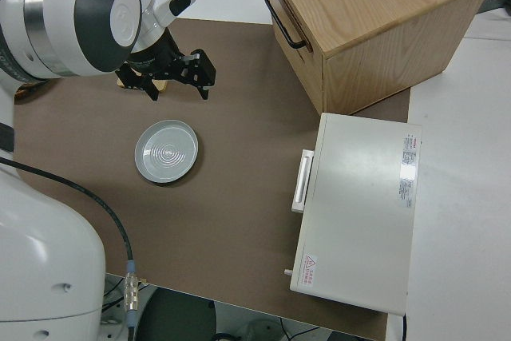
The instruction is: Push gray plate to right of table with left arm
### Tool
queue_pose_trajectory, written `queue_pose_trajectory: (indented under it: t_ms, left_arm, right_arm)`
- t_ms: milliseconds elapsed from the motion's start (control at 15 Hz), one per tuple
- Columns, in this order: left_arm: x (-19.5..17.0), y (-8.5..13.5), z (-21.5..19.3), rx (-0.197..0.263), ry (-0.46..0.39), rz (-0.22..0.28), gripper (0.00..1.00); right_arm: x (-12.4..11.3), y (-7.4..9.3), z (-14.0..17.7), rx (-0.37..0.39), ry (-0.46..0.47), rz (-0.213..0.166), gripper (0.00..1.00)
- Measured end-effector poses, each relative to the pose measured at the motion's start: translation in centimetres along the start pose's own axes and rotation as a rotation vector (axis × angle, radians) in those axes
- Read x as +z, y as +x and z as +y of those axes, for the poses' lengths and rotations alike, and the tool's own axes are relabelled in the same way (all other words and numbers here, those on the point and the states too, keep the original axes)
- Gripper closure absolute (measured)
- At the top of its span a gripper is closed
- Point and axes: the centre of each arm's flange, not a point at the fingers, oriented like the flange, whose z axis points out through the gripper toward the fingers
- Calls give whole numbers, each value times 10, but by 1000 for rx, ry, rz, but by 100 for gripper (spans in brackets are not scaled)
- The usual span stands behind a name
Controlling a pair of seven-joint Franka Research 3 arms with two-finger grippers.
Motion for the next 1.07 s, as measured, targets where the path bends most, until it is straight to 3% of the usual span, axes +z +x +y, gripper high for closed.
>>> queue_pose_trajectory:
  t_ms: [333,533,1067]
  left_arm:
    - [-40,4,-55,-12,-27,34,0]
    - [-50,4,-59,30,-31,55,0]
    - [-26,33,-71,19,-33,45,0]
  right_arm:
    - [0,0,0,0,0,0,1]
    - [0,0,0,0,0,0,1]
    - [0,0,0,0,0,0,1]
